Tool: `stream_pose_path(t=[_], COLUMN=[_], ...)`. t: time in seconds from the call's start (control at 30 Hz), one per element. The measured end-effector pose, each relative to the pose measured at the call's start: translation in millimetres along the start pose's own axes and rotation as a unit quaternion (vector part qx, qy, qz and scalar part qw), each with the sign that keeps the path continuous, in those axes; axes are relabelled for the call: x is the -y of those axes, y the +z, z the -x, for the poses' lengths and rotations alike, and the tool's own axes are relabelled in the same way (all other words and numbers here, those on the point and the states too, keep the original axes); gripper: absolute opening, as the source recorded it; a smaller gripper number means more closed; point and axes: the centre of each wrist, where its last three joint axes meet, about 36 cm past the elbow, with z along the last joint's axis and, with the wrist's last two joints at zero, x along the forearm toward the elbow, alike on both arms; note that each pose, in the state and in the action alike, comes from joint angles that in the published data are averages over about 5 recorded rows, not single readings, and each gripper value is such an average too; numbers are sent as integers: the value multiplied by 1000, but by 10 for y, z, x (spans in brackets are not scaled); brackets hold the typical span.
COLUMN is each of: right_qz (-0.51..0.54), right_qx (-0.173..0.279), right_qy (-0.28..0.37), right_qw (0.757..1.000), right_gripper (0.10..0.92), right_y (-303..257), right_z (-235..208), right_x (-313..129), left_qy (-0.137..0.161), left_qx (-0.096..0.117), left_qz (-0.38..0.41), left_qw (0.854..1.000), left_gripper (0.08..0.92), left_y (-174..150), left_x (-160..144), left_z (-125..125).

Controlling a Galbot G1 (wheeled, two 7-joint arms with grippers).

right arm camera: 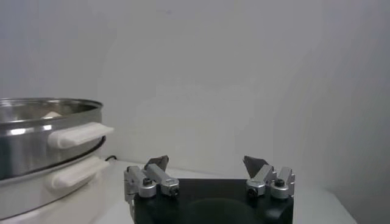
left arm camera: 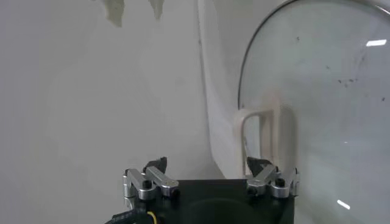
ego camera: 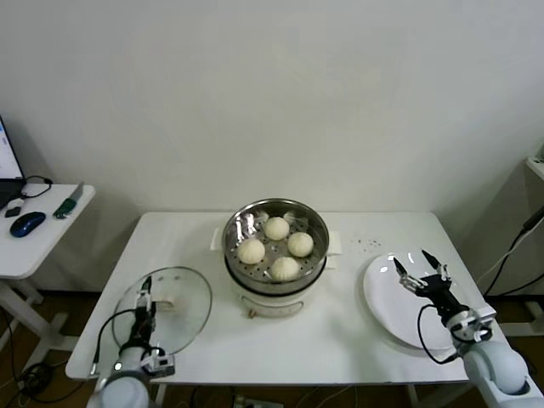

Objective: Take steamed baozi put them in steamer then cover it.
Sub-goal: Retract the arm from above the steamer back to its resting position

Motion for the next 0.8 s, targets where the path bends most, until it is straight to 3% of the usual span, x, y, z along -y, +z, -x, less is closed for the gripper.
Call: stream_pose_path(t=[0.57,0.8], right_qz=[0,-3], right_qx=[-8,-12], right_qy=[6,6], right_qw=[1000,1000], right_gripper=[823,823], right_y=[179,244], right_z=[-108,-143], right_x=[-64,-78], left_qy=[-16,-21], left_qx=[-4,-1], left_qz=[-27,-40], left_qw=[1000,999], left_gripper=[818,658], left_y=[-45,-47], left_x=[81,103], left_z=[289,359])
